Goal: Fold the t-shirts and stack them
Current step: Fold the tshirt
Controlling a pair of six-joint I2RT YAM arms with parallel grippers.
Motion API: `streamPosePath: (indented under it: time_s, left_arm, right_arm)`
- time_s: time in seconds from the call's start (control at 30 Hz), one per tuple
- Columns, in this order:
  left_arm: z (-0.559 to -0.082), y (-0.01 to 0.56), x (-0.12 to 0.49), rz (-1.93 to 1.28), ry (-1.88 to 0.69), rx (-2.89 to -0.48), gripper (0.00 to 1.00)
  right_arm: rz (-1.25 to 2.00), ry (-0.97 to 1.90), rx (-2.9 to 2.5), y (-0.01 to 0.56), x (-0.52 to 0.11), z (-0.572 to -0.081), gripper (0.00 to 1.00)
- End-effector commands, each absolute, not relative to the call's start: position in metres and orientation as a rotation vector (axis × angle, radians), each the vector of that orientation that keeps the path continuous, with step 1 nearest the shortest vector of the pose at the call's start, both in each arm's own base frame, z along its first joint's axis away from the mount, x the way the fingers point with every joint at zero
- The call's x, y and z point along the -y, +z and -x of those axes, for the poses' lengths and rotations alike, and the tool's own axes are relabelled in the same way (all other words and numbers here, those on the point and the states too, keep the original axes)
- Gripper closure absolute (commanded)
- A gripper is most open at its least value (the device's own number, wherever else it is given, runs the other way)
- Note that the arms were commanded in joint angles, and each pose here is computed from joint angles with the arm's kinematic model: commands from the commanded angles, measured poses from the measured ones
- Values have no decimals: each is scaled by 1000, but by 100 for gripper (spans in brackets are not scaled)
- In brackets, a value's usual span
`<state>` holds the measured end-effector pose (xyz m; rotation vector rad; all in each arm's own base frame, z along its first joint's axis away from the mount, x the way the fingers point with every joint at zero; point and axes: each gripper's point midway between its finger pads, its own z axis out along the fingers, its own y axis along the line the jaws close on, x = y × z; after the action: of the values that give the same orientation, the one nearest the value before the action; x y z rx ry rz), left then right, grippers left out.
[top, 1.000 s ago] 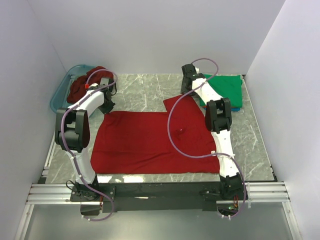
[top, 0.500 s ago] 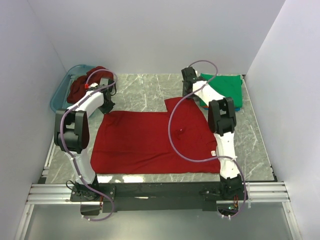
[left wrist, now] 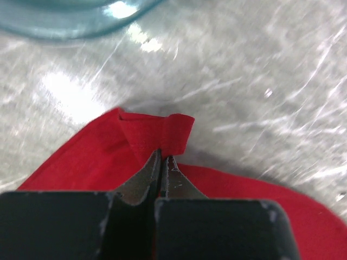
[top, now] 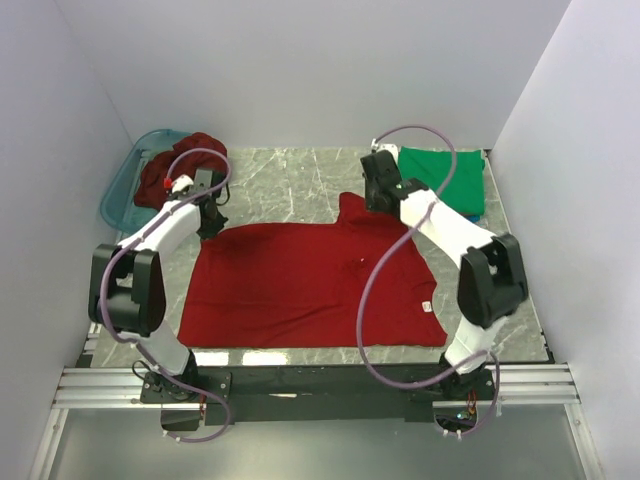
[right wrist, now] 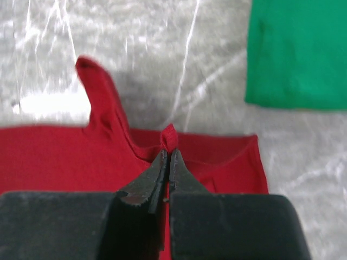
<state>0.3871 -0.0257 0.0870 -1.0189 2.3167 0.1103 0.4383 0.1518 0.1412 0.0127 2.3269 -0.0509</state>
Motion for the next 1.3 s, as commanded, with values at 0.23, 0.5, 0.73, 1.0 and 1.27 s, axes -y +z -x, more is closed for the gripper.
streamPosePath:
  time_s: [0.23,0.5,0.73,1.0,1.27]
  left_arm:
    - [-343,98,22,1063,84,-2241,99]
    - [-325,112,14,1078,75,-2173,99]
    - [-315,110,12,1087,62,-2162,100]
    - [-306,117,6,1094,64,-2120,99]
    - [-301,114,5,1097,63,-2116,99]
  right_arm:
    - [-34,-118,-2235,170,-133,-364,100]
    - [-2,-30,-2200,183,-134,-318,100]
    - [2,-27,-2215,180,-122,-287,100]
    - [18,44,-2227,177,-120,-257,100]
    - [48,119,-2237,176,-125,-234,100]
